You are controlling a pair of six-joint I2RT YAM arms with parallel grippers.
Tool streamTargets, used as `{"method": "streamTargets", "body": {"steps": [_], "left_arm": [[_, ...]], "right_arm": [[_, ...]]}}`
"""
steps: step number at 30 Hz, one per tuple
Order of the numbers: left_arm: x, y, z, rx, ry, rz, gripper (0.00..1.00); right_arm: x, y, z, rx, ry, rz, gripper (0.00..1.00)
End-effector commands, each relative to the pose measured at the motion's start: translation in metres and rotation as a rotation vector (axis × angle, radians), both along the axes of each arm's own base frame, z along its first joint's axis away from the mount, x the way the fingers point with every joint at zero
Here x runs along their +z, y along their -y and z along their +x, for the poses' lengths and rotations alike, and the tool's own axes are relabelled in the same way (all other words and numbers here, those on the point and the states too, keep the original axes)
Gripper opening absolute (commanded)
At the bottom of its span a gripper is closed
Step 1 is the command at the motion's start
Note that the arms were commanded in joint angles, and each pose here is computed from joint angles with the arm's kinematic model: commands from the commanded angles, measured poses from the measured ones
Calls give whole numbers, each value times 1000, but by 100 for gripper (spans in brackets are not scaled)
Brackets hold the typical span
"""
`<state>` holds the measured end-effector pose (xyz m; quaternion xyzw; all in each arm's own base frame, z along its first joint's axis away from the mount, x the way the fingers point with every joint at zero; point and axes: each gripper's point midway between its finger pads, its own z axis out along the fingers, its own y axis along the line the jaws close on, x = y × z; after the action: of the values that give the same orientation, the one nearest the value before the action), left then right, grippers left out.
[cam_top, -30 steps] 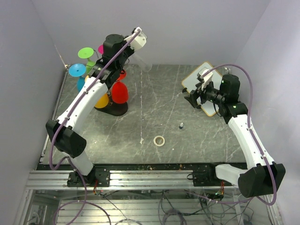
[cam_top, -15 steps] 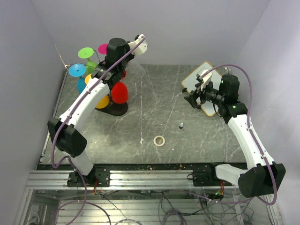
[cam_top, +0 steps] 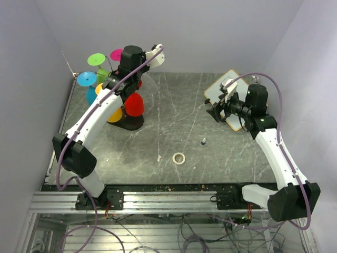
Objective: Place the wine glass upside down on the wine glass rack
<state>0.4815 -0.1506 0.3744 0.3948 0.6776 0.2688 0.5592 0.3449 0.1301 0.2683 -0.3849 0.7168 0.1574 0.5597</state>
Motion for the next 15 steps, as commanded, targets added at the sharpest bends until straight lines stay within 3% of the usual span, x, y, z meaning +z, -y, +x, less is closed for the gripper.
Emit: {"method": "streamTargets", "body": {"steps": [1, 15], "left_arm": [[19, -11, -15, 20, 27, 8, 7], [12, -14, -25, 9, -27, 33, 7]], "right_arm": [[-4, -2, 1, 15, 9, -10, 84], [-5, -2, 1, 15, 10, -14, 84]]}}
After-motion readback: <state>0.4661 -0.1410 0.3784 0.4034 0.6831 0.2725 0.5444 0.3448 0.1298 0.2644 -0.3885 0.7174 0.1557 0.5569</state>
